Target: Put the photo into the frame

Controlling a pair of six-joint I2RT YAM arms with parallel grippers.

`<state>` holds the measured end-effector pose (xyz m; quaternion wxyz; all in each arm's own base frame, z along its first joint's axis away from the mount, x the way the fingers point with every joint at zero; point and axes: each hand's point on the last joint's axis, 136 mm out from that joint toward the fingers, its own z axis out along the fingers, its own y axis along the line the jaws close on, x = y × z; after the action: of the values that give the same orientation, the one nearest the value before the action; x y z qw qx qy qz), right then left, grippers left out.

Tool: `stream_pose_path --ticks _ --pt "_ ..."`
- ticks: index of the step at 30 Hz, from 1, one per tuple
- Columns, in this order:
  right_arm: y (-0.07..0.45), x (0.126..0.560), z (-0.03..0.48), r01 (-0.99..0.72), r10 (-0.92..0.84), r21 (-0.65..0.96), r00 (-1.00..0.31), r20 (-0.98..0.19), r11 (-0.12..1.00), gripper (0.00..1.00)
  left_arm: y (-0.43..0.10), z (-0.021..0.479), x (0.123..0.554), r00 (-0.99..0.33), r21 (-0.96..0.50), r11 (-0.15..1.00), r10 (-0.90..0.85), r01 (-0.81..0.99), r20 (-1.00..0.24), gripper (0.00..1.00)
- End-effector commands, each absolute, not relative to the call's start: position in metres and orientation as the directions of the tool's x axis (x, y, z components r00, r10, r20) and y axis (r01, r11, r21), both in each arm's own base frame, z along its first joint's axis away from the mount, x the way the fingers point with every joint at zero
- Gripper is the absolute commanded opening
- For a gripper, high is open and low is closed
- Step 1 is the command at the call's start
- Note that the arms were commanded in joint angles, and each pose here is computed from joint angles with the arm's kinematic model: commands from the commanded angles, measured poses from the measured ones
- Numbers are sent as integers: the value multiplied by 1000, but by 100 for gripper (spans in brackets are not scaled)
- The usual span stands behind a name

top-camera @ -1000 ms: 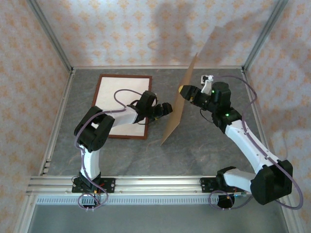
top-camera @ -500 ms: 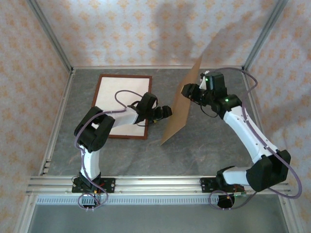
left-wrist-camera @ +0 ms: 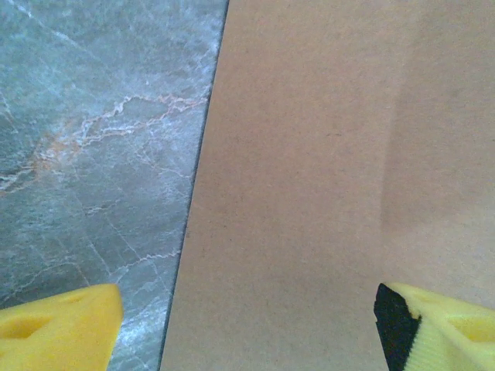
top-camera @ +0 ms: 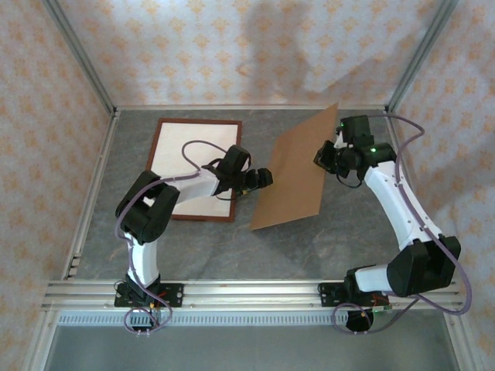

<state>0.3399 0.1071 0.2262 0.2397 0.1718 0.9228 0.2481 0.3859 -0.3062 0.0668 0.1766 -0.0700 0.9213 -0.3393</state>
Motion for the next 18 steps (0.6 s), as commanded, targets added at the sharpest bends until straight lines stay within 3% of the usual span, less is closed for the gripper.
stream_pose_path --ticks 1,4,10,18 --pt "108 341 257 128 470 638 -785 -403 759 0 -291 106 394 -890 -640 767 -265 40 -372 86" --pt "111 348 282 67 505 697 -739 -446 714 0 -254 114 398 -853 -598 801 -307 8 -423 86" --pt "122 368 328 -65 568 783 -651 -503 619 0 -125 112 408 -754 -421 886 -411 -198 -512 86" --pt "146 389 352 -193 568 816 -631 -529 545 0 40 114 444 -620 -336 813 -581 -476 -527 90"
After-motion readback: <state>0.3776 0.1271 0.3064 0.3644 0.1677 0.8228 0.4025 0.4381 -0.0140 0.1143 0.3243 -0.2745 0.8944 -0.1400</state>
